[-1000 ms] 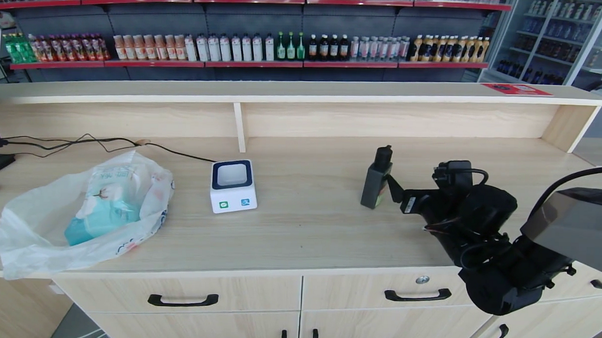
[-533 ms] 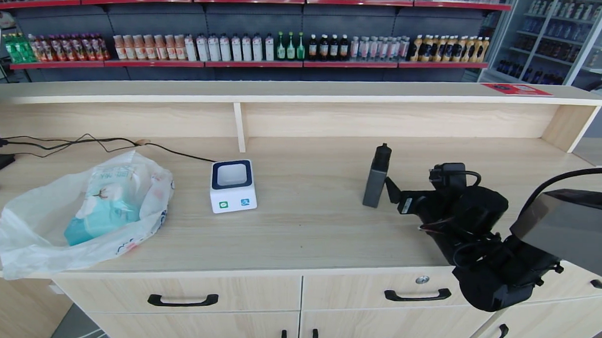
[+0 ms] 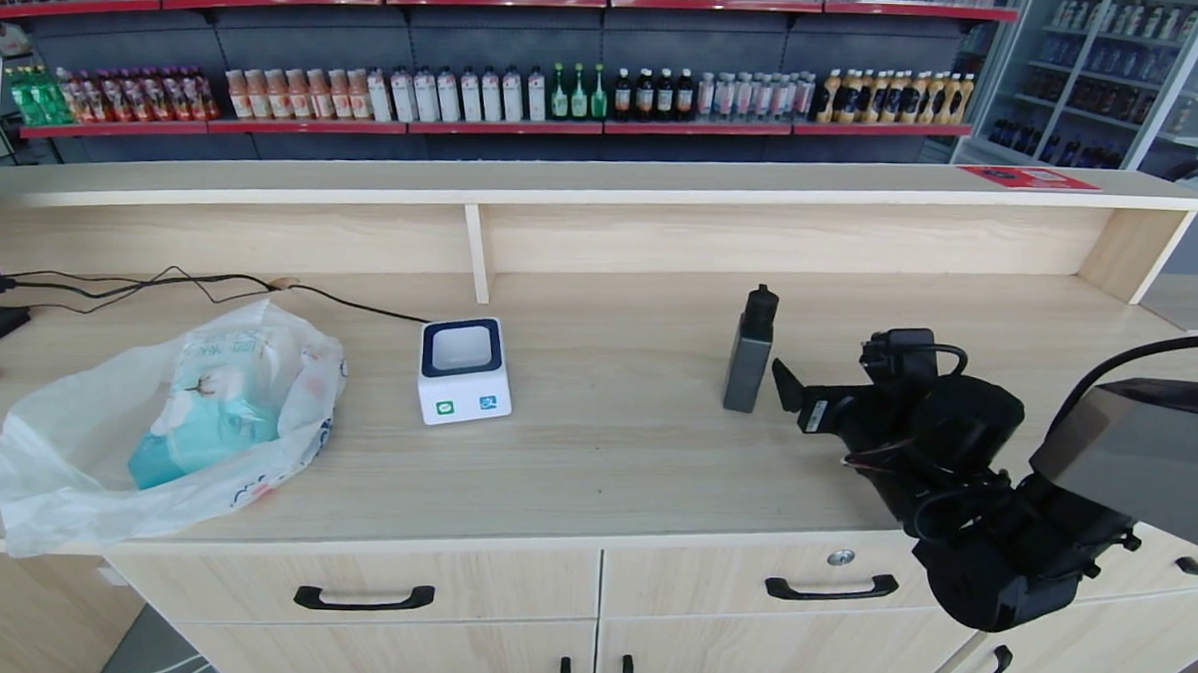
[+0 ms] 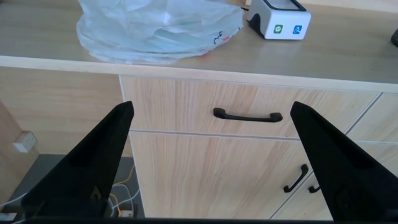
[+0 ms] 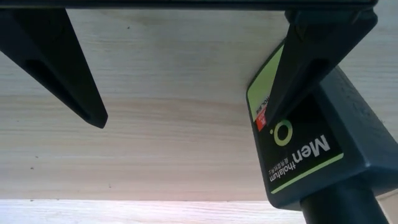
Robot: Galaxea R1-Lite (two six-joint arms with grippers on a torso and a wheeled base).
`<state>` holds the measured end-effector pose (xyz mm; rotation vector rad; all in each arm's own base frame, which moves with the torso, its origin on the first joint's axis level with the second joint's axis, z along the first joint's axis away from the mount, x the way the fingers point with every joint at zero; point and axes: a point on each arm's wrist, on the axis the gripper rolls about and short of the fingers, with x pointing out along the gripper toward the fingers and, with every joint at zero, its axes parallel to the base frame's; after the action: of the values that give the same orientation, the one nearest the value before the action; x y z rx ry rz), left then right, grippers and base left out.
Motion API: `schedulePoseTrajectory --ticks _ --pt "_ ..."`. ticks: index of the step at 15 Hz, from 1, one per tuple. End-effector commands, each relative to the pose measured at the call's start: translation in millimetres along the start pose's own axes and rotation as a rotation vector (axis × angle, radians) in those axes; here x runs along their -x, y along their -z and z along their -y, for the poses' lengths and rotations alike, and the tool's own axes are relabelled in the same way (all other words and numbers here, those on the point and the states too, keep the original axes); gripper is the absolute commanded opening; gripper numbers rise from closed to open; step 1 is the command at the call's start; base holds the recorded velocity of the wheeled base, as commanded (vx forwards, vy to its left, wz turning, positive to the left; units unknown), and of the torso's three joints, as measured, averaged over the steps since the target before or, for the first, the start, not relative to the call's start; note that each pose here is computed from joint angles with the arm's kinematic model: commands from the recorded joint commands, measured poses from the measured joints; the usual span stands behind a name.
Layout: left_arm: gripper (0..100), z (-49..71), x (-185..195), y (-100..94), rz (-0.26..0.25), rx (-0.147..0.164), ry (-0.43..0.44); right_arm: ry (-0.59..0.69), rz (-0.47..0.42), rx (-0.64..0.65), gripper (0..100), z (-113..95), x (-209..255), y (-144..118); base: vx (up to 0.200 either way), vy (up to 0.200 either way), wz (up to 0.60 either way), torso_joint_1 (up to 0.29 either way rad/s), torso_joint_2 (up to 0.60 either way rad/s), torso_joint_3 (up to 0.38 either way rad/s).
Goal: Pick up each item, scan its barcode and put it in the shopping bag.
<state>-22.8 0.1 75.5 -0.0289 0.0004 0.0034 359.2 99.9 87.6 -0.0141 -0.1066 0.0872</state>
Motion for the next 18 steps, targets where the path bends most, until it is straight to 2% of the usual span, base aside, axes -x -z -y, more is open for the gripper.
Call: schedulePoseTrajectory --ticks 1,3,4,8,11,14,18 --pt "100 0.0 0.0 0.0 0.000 0.000 0.000 -0.014 0.024 -0.005 100 -0.9 18.3 -22.2 0.000 0.000 0.00 0.000 0.00 0.000" --pt "100 0.0 0.0 0.0 0.000 0.000 0.000 -0.082 0.039 -0.013 100 -21.6 32.4 -33.7 0.000 0.000 0.00 0.000 0.00 0.000" --pt "100 0.0 0.0 -0.1 0.002 0.000 0.000 -0.132 0.046 -0.024 100 -40.8 37.3 -36.3 0.000 0.000 0.00 0.000 0.00 0.000" --pt "100 0.0 0.0 0.0 0.000 0.000 0.000 -0.170 0.062 -0.047 100 -67.6 42.8 -40.3 0.000 0.000 0.00 0.000 0.00 0.000" --pt "100 0.0 0.0 0.0 0.000 0.000 -0.001 -0.160 0.043 -0.040 100 -68.9 35.8 -29.3 0.000 0.000 0.00 0.000 0.00 0.000" --pt "100 0.0 0.0 0.0 0.000 0.000 0.000 -0.082 0.043 -0.038 100 -61.0 17.9 -18.6 0.000 0.000 0.00 0.000 0.00 0.000" --pt "100 0.0 0.0 0.0 0.000 0.000 0.000 -0.075 0.043 -0.048 100 -62.9 6.4 -8.6 0.000 0.000 0.00 0.000 0.00 0.000"
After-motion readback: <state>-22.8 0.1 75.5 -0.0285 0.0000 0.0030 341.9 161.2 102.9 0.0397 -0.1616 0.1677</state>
